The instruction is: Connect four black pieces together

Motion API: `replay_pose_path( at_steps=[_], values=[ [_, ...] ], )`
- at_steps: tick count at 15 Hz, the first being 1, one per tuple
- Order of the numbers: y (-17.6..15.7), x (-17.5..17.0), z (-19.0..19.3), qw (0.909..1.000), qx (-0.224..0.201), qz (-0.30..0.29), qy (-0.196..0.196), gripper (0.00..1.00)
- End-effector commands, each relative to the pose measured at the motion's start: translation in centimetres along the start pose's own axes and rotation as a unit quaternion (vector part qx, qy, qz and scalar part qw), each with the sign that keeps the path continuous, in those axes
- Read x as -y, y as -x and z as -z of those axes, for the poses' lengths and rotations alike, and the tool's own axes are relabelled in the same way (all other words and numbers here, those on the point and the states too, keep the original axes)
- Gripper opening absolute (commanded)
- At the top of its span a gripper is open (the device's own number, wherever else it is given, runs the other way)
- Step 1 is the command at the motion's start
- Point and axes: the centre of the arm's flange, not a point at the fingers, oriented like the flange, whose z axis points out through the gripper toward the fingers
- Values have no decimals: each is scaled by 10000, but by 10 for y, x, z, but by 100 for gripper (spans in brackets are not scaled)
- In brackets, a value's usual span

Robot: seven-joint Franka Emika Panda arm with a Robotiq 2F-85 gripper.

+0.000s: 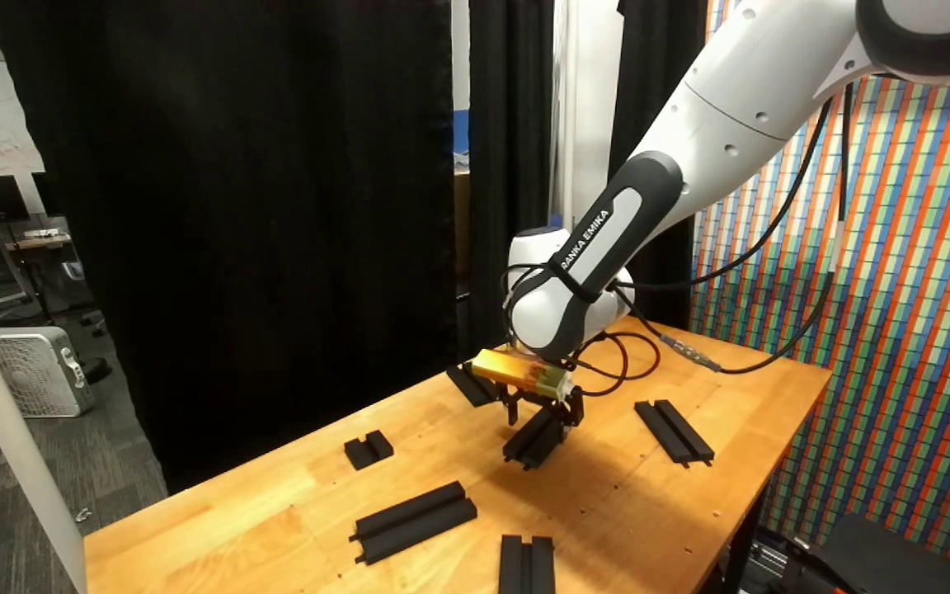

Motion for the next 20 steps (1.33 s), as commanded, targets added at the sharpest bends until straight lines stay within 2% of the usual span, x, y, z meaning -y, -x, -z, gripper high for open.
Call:
replay_pose_path(
  at_steps=[1,4,5,6,9,10,15,20],
  values=[
    [-7,7,-4,9999,48,79,-73,100],
    [-10,6,-9,9999,83,85,-62,100],
    [-11,6,-10,9999,86,85,-66,75],
    [-12,5,-11,9999,89,82,-70,75],
    [-18,4,-12,9999,72,75,-64,51],
    [-21,5,-10,9999,58,84,-70,46],
    [-66,-8,-6,9999,-22,126,-9,46],
    [-142,-29,1,9998,-83,193,17,46]
  ],
)
